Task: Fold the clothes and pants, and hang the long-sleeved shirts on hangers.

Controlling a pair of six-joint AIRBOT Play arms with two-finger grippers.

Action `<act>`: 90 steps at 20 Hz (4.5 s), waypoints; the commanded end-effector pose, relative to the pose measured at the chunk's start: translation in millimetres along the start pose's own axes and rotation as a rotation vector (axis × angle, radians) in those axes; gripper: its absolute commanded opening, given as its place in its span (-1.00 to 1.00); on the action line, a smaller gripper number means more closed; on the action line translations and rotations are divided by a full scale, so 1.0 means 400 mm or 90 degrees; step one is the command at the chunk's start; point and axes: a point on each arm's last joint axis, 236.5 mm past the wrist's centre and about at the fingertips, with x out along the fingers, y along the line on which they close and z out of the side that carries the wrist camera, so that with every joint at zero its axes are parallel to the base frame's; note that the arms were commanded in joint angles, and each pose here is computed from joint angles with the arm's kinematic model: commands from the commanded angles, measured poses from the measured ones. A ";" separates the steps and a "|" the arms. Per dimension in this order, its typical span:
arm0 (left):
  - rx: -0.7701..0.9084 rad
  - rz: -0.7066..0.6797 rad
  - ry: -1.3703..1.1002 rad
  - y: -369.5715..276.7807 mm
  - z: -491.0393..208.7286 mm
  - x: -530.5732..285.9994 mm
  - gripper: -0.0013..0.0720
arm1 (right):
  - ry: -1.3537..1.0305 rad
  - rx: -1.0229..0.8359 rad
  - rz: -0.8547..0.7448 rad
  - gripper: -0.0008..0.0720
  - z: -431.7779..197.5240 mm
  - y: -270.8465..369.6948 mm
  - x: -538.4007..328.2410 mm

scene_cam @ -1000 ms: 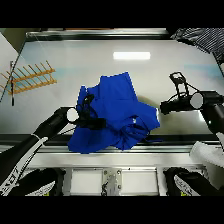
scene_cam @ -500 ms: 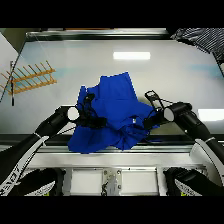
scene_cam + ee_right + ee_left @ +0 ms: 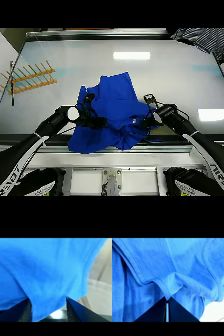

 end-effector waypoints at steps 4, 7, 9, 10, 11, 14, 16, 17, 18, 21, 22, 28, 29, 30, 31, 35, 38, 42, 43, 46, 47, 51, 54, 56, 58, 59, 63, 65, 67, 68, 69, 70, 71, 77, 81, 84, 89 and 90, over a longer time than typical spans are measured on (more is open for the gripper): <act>-0.003 -0.010 -0.034 -0.004 0.026 -0.044 -0.94 | 0.056 0.057 -0.065 0.24 -0.039 -0.044 0.054; -0.020 -0.016 -0.068 0.012 0.054 -0.103 -0.94 | 0.072 0.071 -0.071 -0.51 -0.049 -0.044 0.073; -0.036 -0.013 -0.061 0.033 0.050 -0.120 -0.94 | 0.051 0.069 -0.066 -0.77 -0.031 -0.045 0.055; -0.040 -0.010 -0.048 0.041 0.041 -0.118 -0.94 | 0.031 0.061 -0.059 -0.94 -0.014 -0.043 0.033; -0.033 -0.007 -0.036 0.045 0.033 -0.110 -0.94 | 0.008 0.053 -0.051 -0.95 0.007 -0.042 0.003; -0.029 -0.002 -0.024 0.057 0.033 -0.090 -0.94 | -0.039 0.023 -0.017 -0.95 0.044 -0.034 -0.132; -0.027 -0.007 -0.048 0.048 0.066 -0.108 0.19 | -0.046 0.012 0.011 -0.95 0.040 -0.022 -0.218; -0.024 -0.014 -0.068 0.030 0.094 -0.131 0.59 | -0.052 0.014 0.020 -0.95 0.038 -0.020 -0.249; -0.022 -0.023 -0.087 0.005 0.122 -0.154 0.59 | -0.061 0.020 0.030 -0.95 0.037 -0.017 -0.278; 0.038 -0.056 -0.131 -0.112 0.156 -0.178 0.51 | -0.095 0.042 0.074 -0.95 0.043 0.007 -0.339; 0.066 -0.068 -0.149 -0.160 0.155 -0.169 0.51 | -0.100 0.049 0.088 -0.95 0.043 0.017 -0.352; 0.133 0.032 -0.098 -0.215 0.080 -0.062 0.51 | -0.104 0.065 0.126 -0.95 0.039 0.045 -0.373; 0.153 0.040 -0.073 -0.232 0.057 -0.042 0.51 | -0.104 0.065 0.125 -0.95 0.040 0.045 -0.373; 0.177 0.054 -0.057 -0.247 0.040 -0.023 0.51 | -0.104 0.065 0.125 -0.95 0.040 0.045 -0.373; 0.198 0.079 -0.050 -0.251 0.026 -0.002 0.51 | -0.103 0.072 0.126 -0.95 0.039 0.045 -0.373; 0.213 0.255 -0.059 -0.159 0.013 0.037 0.51 | -0.108 0.075 0.127 -0.95 0.039 0.044 -0.379; 0.223 0.320 -0.047 -0.106 0.011 0.048 0.51 | -0.108 0.075 0.127 -0.95 0.039 0.044 -0.379; 0.216 0.379 0.004 -0.045 -0.020 0.064 0.51 | -0.108 0.075 0.127 -0.95 0.039 0.044 -0.379; 0.219 0.403 0.012 -0.025 -0.021 0.058 0.51 | -0.108 0.075 0.127 -0.95 0.039 0.044 -0.379; 0.230 0.450 0.012 0.007 -0.013 0.025 -0.01 | -0.108 0.075 0.127 -0.95 0.039 0.043 -0.379; 0.232 0.449 0.005 0.003 -0.007 0.017 -0.55 | -0.108 0.075 0.127 -0.95 0.039 0.043 -0.379; 0.224 0.431 0.001 -0.012 -0.013 0.003 -0.70 | -0.108 0.074 0.126 -0.95 0.039 0.043 -0.379; 0.237 0.428 -0.005 -0.022 -0.002 -0.030 -0.94 | -0.109 0.049 0.123 -0.95 0.040 0.037 -0.378; 0.261 0.390 -0.052 -0.081 0.066 -0.131 -0.94 | -0.113 0.040 0.109 -0.95 0.061 -0.009 -0.404; 0.266 0.309 -0.181 -0.199 0.183 -0.332 -0.94 | -0.136 0.042 0.094 -0.95 0.112 -0.080 -0.493; 0.261 0.260 -0.256 -0.264 0.228 -0.446 -0.94 | -0.162 0.041 0.089 -0.95 0.143 -0.107 -0.553; 0.316 0.048 -0.408 -0.480 0.257 -0.778 -0.94 | -0.336 0.034 0.088 -0.95 0.254 -0.152 -0.836; 0.325 0.030 -0.370 -0.487 0.232 -0.780 -0.94 | -0.356 0.033 0.096 -0.95 0.246 -0.152 -0.888; 0.304 0.076 -0.261 -0.421 0.200 -0.687 -0.94 | -0.274 0.024 0.103 -0.95 0.187 -0.137 -0.842; 0.295 0.107 -0.198 -0.377 0.176 -0.626 -0.94 | -0.210 0.015 0.114 -0.95 0.143 -0.121 -0.800; 0.289 0.135 -0.139 -0.337 0.147 -0.565 -0.94 | -0.151 0.006 0.126 -0.95 0.103 -0.104 -0.758; 0.285 0.159 -0.084 -0.295 0.115 -0.500 -0.94 | -0.092 -0.001 0.138 -0.95 0.057 -0.086 -0.710; 0.283 0.178 -0.036 -0.257 0.076 -0.446 -0.94 | -0.036 -0.009 0.153 -0.95 0.005 -0.065 -0.659; 0.227 0.041 0.194 -0.202 -0.177 -0.238 -0.94 | 0.151 -0.018 0.213 -0.95 -0.203 0.021 -0.477; 0.125 0.024 0.065 -0.166 0.022 -0.197 -0.94 | 0.082 0.004 0.194 -0.95 -0.055 0.014 -0.432; 0.104 0.018 0.024 -0.165 0.115 -0.204 -0.94 | 0.024 0.019 0.198 -0.95 0.045 0.021 -0.415; 0.092 0.034 0.046 -0.122 0.086 -0.159 -0.94 | 0.023 0.028 0.198 -0.95 0.054 0.023 -0.408; 0.086 0.036 0.055 -0.110 0.071 -0.146 -0.94 | 0.022 0.029 0.198 -0.95 0.056 0.023 -0.407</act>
